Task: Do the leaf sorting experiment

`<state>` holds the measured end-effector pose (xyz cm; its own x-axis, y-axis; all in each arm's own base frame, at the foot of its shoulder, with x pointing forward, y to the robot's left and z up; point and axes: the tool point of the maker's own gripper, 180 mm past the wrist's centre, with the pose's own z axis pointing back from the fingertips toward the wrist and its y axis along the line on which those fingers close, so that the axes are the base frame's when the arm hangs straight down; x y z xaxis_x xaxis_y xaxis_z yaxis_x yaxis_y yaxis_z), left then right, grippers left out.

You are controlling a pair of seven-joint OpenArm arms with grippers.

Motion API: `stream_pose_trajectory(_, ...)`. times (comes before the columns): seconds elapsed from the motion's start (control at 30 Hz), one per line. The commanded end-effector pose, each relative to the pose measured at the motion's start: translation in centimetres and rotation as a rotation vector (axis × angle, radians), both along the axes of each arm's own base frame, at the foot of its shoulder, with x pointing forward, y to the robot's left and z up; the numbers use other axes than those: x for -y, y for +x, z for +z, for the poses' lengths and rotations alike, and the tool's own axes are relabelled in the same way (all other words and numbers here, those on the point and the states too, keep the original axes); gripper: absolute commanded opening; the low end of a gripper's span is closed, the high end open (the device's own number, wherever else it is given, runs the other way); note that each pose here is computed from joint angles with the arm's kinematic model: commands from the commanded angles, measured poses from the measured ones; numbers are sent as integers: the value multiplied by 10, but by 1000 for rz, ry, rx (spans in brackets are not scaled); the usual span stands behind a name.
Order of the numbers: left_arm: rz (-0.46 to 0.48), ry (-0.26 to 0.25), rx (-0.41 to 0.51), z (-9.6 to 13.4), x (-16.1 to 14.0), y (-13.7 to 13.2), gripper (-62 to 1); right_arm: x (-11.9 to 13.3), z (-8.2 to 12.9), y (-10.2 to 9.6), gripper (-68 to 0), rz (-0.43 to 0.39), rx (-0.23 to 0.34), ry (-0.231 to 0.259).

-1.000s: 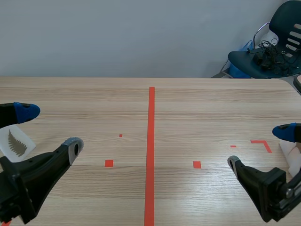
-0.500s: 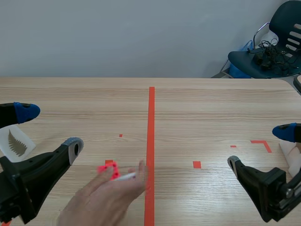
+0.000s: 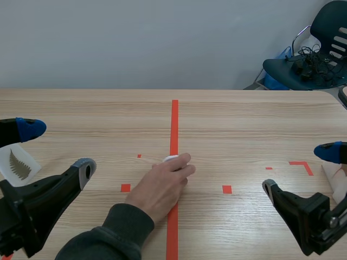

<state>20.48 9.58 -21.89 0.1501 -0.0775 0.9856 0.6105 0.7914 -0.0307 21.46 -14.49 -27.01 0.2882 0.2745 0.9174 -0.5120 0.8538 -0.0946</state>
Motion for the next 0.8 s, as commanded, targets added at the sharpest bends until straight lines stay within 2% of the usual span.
stream_pose_trajectory(0.0, 1, -20, 15, 5, 1, 1, 14, -1, 11, 6, 4, 8, 39, 4)
stream_pose_trajectory(0.27, 1, -20, 15, 5, 1, 1, 14, -1, 10, 6, 4, 10, 39, -2)
stream_pose_trajectory(0.4, 1, -20, 15, 5, 1, 1, 14, 0, 7, 5, 4, 29, 45, -60)
stream_pose_trajectory(0.53, -1, -21, 18, 6, 2, 1, 14, 2, 9, 10, 4, 27, 51, -72)
stream_pose_trajectory(0.63, -2, -20, 18, 5, 2, 1, 14, 5, 8, 18, 4, 29, 49, -118)
stream_pose_trajectory(0.77, -3, -21, 20, 6, 2, 2, 14, 4, 15, 27, 4, 32, 72, -120)
